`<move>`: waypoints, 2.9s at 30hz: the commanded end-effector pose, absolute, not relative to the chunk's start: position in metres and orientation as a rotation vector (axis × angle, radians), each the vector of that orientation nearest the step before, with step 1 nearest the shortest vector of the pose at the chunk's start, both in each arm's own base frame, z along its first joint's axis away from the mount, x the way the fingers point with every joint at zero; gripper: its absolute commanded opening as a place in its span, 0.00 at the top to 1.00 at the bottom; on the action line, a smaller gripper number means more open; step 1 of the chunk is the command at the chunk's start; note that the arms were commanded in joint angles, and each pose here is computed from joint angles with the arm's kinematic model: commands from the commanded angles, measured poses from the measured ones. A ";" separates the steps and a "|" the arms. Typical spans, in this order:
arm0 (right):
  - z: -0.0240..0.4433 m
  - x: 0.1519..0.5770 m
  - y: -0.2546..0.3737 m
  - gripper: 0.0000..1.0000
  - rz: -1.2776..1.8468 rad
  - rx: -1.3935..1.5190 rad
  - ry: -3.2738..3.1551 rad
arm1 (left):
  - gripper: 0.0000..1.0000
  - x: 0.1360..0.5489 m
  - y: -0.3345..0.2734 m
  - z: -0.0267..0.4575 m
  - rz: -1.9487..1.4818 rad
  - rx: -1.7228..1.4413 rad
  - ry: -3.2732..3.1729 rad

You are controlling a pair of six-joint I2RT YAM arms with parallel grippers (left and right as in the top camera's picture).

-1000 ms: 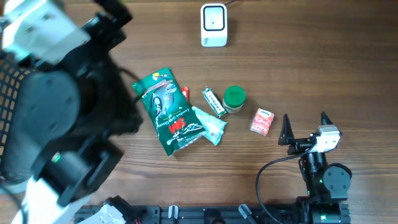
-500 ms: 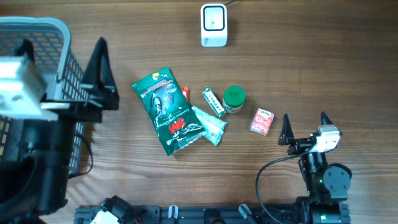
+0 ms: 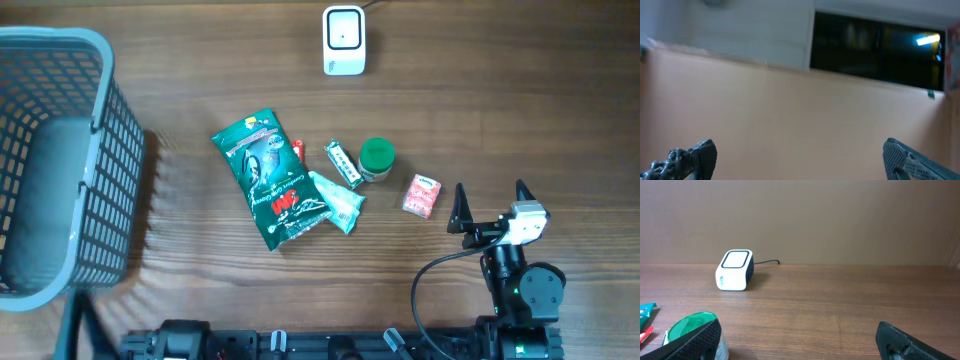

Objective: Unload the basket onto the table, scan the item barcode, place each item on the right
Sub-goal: 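Retract the left arm to rest and move the right gripper over the jar, then lower the right gripper onto the green-capped jar and grasp it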

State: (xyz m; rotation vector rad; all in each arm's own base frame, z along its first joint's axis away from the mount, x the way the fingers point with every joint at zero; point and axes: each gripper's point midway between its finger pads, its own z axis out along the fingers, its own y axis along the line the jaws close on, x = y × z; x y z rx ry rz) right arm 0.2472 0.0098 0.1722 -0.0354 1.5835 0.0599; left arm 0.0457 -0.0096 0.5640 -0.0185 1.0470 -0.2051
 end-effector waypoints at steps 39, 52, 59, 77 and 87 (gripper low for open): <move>0.230 0.234 0.083 0.01 0.734 -0.085 1.536 | 0.00 0.117 -0.019 0.395 -0.235 -0.020 1.325; 0.286 0.274 0.116 0.00 0.812 -0.314 1.769 | 0.00 0.199 -0.028 0.296 -0.163 0.085 1.458; 0.314 0.295 0.096 0.00 0.477 -0.096 2.213 | 0.00 0.227 -0.031 0.242 -0.175 0.095 1.494; 0.152 0.321 0.145 0.04 0.550 1.151 2.728 | 0.00 0.235 -0.031 0.199 -0.175 0.095 1.594; 0.142 0.319 0.153 0.00 0.607 1.990 2.408 | 0.00 0.221 -0.031 0.125 -0.189 0.077 1.906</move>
